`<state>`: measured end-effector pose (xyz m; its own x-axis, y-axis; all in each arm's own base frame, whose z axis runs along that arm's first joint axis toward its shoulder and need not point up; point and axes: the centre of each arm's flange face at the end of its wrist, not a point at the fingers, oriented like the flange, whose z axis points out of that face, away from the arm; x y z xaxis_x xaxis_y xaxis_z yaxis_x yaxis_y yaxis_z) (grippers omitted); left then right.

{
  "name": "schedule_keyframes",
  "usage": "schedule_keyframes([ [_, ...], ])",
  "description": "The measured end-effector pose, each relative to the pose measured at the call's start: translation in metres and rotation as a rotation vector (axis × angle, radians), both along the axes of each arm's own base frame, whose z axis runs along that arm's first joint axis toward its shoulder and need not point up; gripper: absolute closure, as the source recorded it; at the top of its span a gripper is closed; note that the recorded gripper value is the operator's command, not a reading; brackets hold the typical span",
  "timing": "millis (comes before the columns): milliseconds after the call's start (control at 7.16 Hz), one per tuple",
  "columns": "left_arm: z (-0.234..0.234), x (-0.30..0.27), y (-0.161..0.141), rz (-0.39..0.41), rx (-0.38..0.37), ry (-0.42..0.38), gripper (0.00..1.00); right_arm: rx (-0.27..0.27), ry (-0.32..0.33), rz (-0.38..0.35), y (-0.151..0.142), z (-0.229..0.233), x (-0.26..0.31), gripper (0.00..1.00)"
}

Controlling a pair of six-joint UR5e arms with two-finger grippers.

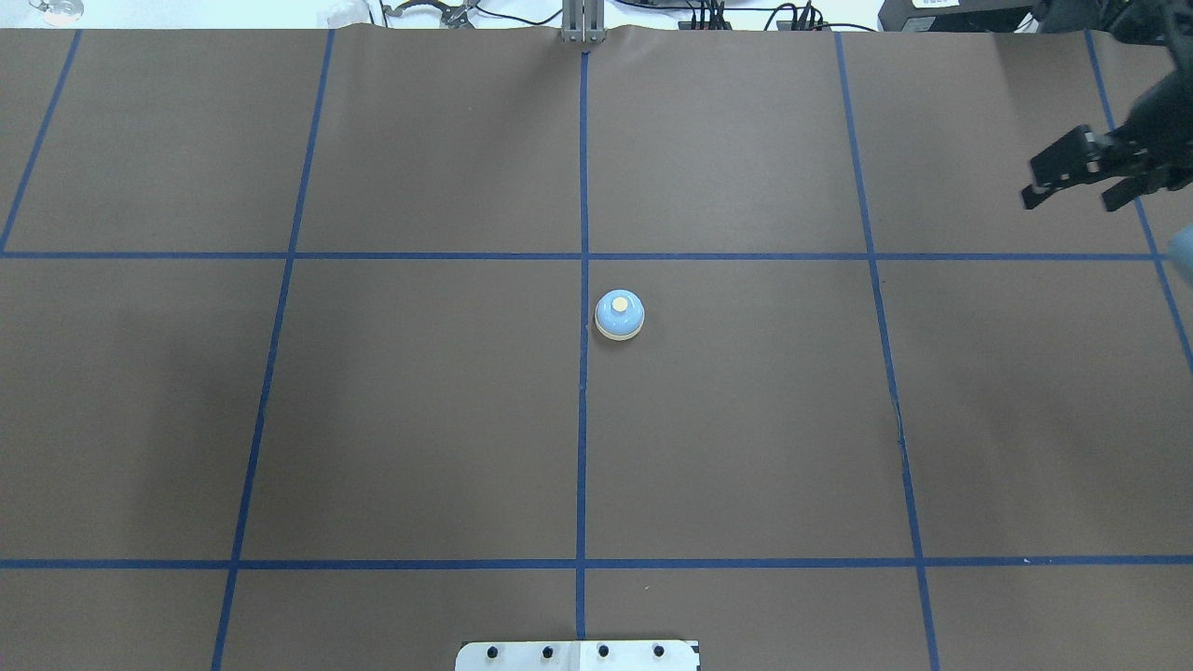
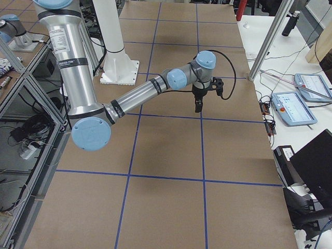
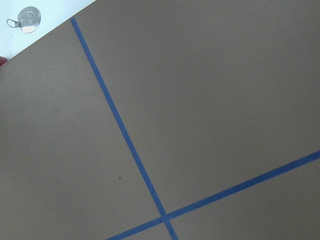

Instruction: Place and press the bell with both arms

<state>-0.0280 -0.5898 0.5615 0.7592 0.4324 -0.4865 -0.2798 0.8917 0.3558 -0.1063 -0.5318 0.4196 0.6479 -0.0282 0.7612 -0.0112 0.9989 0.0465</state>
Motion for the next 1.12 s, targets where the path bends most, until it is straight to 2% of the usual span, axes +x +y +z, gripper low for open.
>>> schedule_keyframes([
  [279, 0.038, -0.023, 0.031, -0.016, -0.03, 0.009, 0.0, 0.068, 0.033, -0.042, 0.026, 0.073, 0.084, 0.0],
  [419, 0.051, -0.029, 0.042, -0.024, -0.03, 0.015, 0.0, 0.079, 0.048, -0.065, 0.041, 0.111, 0.114, 0.0],
  [838, 0.083, -0.038, 0.072, -0.041, -0.058, 0.037, 0.0, -0.015, 0.092, -0.078, 0.063, 0.193, 0.144, 0.0],
  [1117, 0.09, -0.038, 0.081, -0.06, -0.09, 0.043, 0.0, -0.04, 0.103, -0.079, 0.066, 0.208, 0.147, 0.0],
])
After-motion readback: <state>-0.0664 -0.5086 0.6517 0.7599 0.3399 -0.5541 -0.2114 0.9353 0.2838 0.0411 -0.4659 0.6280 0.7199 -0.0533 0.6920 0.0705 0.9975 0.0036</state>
